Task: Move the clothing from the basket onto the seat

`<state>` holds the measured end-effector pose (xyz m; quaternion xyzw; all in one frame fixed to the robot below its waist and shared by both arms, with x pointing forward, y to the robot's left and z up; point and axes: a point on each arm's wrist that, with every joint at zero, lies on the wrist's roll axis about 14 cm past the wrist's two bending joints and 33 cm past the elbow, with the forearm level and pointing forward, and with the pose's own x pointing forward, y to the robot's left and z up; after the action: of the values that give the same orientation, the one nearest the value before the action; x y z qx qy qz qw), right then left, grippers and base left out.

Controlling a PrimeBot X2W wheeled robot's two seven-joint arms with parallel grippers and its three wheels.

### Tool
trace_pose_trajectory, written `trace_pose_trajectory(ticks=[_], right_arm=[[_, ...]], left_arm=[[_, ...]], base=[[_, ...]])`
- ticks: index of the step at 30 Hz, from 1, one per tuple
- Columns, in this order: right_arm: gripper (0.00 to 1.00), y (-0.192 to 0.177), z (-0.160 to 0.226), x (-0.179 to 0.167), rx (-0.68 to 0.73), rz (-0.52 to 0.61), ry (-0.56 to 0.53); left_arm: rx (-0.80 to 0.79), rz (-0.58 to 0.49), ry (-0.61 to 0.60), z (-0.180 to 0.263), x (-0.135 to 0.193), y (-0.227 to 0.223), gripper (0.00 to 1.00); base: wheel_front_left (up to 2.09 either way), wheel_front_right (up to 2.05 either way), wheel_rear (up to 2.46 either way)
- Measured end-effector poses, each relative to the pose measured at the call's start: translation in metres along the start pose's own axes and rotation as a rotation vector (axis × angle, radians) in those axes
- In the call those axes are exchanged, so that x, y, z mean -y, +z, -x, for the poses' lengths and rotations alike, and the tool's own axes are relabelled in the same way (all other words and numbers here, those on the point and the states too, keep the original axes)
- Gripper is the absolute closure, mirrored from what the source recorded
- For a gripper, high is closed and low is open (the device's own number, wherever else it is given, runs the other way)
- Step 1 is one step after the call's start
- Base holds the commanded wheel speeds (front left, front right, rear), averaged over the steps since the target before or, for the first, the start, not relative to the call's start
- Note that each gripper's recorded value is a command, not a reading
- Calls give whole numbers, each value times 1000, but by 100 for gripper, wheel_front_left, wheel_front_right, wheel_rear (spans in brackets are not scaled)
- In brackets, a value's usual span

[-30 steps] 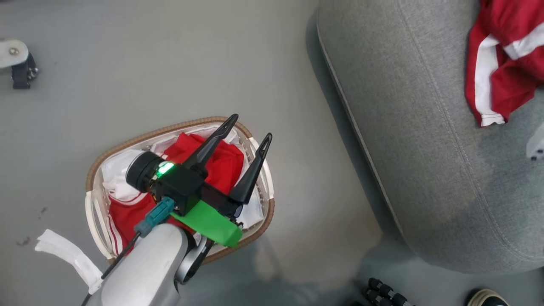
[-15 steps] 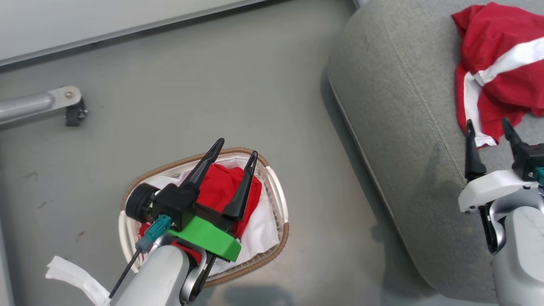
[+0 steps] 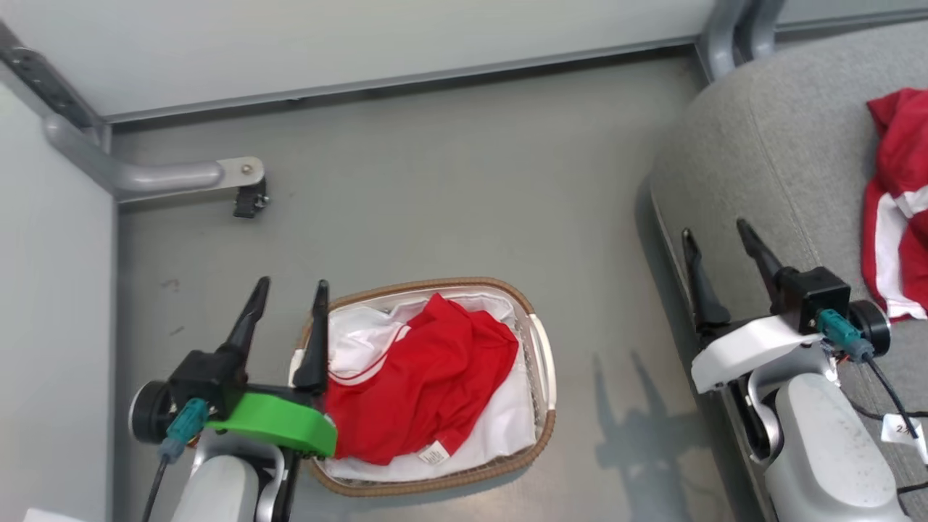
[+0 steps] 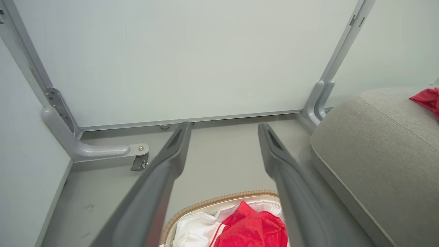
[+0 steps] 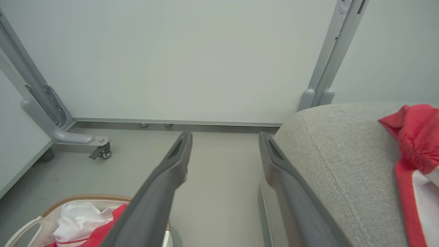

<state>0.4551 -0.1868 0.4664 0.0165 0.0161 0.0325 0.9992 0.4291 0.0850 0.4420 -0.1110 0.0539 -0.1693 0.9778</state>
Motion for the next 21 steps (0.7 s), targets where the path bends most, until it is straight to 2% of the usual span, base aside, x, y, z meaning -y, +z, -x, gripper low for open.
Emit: trace_pose_trajectory(ticks=[8, 13, 21], right_arm=[[0, 5, 10, -29, 9, -38, 60], [0, 2, 23, -38, -6, -48, 80], [0, -2, 47, -35, -21, -74, 62]], left_arm=[[27, -22, 194, 42, -48, 12, 0], [25, -13, 256, 67, -58, 11, 0], [14, -3, 272, 94, -52, 5, 0]], base=[[0, 0, 0], [0, 0, 0], [0, 0, 0]])
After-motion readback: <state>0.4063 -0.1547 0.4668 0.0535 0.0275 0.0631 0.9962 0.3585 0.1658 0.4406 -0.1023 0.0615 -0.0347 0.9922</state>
